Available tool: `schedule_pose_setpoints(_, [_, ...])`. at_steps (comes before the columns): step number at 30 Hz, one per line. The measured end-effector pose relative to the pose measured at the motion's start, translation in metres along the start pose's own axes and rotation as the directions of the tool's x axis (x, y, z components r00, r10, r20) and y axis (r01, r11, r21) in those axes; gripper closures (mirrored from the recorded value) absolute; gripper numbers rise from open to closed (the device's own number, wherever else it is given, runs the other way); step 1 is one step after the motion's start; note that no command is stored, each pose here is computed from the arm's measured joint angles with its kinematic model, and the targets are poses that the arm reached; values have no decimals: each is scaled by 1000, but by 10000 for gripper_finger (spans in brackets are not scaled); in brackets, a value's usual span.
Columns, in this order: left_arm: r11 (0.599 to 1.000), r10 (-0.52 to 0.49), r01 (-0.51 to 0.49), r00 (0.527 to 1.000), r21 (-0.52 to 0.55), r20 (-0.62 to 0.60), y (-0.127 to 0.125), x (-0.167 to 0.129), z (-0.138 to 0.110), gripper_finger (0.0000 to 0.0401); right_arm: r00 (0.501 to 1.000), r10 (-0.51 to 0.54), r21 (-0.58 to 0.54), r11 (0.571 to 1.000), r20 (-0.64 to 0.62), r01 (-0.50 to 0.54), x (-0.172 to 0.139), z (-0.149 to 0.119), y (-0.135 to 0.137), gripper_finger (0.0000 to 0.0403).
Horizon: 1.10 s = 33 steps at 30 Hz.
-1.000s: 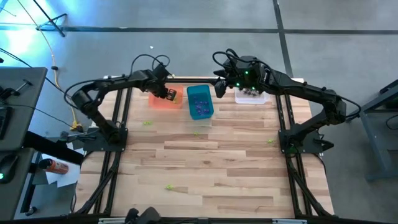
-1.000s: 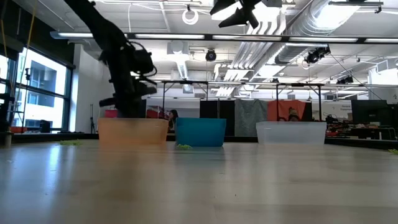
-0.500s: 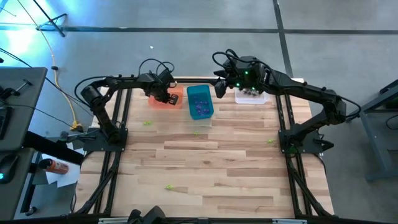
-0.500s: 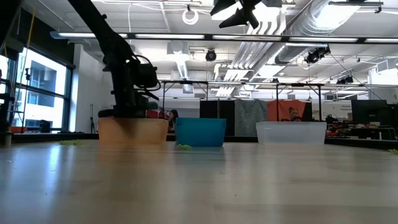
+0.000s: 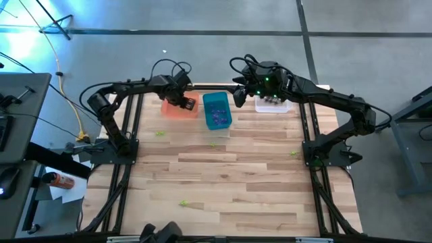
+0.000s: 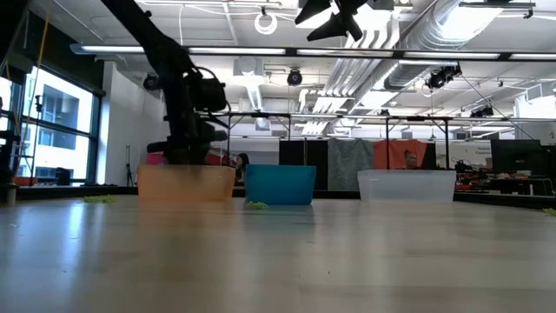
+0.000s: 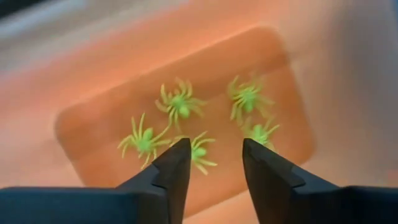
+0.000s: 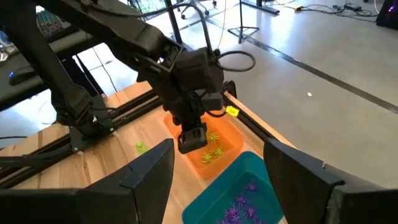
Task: Sort Halloween decoration
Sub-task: Put the green spider toy into the orange bin
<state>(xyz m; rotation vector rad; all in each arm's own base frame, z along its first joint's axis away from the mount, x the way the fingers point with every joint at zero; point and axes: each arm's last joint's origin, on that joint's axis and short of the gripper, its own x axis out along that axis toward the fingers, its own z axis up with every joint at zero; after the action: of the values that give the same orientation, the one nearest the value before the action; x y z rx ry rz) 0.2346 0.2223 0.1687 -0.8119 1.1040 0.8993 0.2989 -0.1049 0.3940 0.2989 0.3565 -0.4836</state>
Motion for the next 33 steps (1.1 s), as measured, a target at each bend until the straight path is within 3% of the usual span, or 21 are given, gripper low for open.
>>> schedule_pose_setpoints(11, [982, -3, 5, 1000, 189, -10, -9, -48, 17, 231, 1000, 0, 0, 1000, 0, 0, 0, 0, 0, 159])
schedule_pose_setpoints(17, [950, -155, 87, 966, 299, 209, -21, -111, -4, 231, 1000, 1, 0, 1000, 0, -1, 0, 0, 0, 159])
schedule_pose_setpoints(20, [924, -287, 146, 875, 353, 390, -25, -146, -24, 231, 1000, 1, 0, 1000, 0, -1, 0, 0, 0, 159])
schedule_pose_setpoints(22, [881, -415, 216, 780, 420, 468, -27, -165, -40, 231, 1000, 6, -1, 1000, -2, -6, 0, 0, 0, 159])
schedule_pose_setpoints(24, [801, -567, 300, 656, 518, 498, -27, -180, -56, 231, 999, 32, -8, 999, -8, -32, 0, 0, 1, 159])
schedule_pose_setpoints(26, [696, -703, 365, 522, 618, 483, -27, -191, -72, 231, 997, 74, -31, 997, -19, -75, 0, 0, 2, 159])
schedule_pose_setpoints(29, [587, -807, 418, 374, 693, 457, -23, -202, -93, 231, 987, 155, -56, 986, -43, -158, 0, -1, 5, 159])
schedule_pose_setpoints(31, [565, -825, 426, 316, 707, 469, -20, -207, -102, 231, 980, 194, -55, 979, -53, -197, -1, -2, 6, 159])
schedule_pose_setpoints(33, [574, -818, 415, 286, 705, 498, -15, -212, -108, 231, 974, 217, -54, 974, -60, -221, -1, -2, 7, 159])
